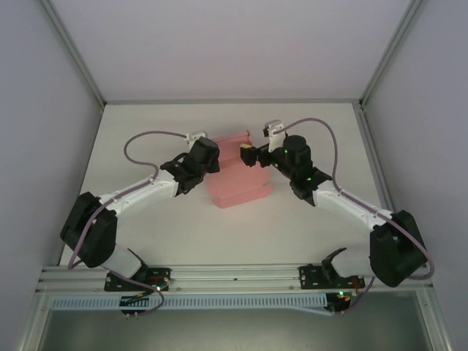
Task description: Assemble paper box
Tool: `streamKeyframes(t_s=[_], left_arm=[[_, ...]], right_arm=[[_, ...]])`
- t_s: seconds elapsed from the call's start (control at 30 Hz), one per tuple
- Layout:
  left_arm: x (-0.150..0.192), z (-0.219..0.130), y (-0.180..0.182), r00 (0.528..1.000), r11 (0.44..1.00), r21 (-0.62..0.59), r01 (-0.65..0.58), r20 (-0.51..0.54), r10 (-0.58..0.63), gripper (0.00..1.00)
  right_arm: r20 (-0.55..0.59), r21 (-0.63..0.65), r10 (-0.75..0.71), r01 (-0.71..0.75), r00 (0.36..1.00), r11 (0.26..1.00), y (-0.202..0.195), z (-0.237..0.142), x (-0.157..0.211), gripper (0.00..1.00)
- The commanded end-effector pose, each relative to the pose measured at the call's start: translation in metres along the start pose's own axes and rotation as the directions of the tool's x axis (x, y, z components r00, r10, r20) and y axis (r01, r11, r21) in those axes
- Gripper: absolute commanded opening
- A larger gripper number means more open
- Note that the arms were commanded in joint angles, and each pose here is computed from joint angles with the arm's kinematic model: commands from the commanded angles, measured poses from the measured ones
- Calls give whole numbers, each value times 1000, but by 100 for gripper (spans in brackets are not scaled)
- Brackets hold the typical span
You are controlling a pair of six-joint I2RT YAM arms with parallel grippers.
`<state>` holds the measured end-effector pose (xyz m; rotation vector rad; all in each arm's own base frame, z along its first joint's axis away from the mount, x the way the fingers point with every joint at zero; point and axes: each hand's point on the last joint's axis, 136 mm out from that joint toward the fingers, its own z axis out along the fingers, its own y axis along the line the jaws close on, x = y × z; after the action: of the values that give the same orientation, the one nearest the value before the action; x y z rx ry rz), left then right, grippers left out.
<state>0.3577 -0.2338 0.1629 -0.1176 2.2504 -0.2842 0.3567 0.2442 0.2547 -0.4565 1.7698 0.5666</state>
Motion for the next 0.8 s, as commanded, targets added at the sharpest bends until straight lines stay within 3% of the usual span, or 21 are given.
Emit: streamKeyframes(t_s=[0.0, 0.13, 0.3, 0.37, 0.47, 0.57, 0.67, 0.77], left_arm=[[-14, -13, -12, 997, 994, 94, -58, 60, 53, 0], [-19, -27, -29, 987, 967, 211, -144, 102, 125, 0], [-16, -51, -61, 964, 869, 423, -258, 170, 204, 0], [-14, -60, -71, 956, 822, 490, -289, 197, 219, 0], [-10, -77, -91, 941, 723, 603, -336, 245, 233, 0], [-9, -91, -110, 927, 626, 684, -374, 283, 245, 0], [-12, -84, -114, 926, 634, 675, -377, 275, 257, 0], [-18, -70, -113, 933, 685, 633, -361, 255, 255, 0]], right_arm=[[52, 89, 30, -35, 998, 995, -17, -23, -14, 100], [72, 322, 201, -213, 977, 922, -84, -54, -12, 100], [-99, 444, 390, -310, 915, 841, -141, -62, 36, 100], [-175, 353, 417, -339, 892, 872, -131, -48, 48, 100], [-265, 102, 421, -409, 867, 907, -92, -21, 54, 100], [-320, -192, 431, -504, 844, 842, -46, -4, 44, 100], [-350, -330, 379, -491, 857, 806, -15, 2, 39, 100], [-388, -394, 309, -459, 868, 796, 7, 0, 41, 100]])
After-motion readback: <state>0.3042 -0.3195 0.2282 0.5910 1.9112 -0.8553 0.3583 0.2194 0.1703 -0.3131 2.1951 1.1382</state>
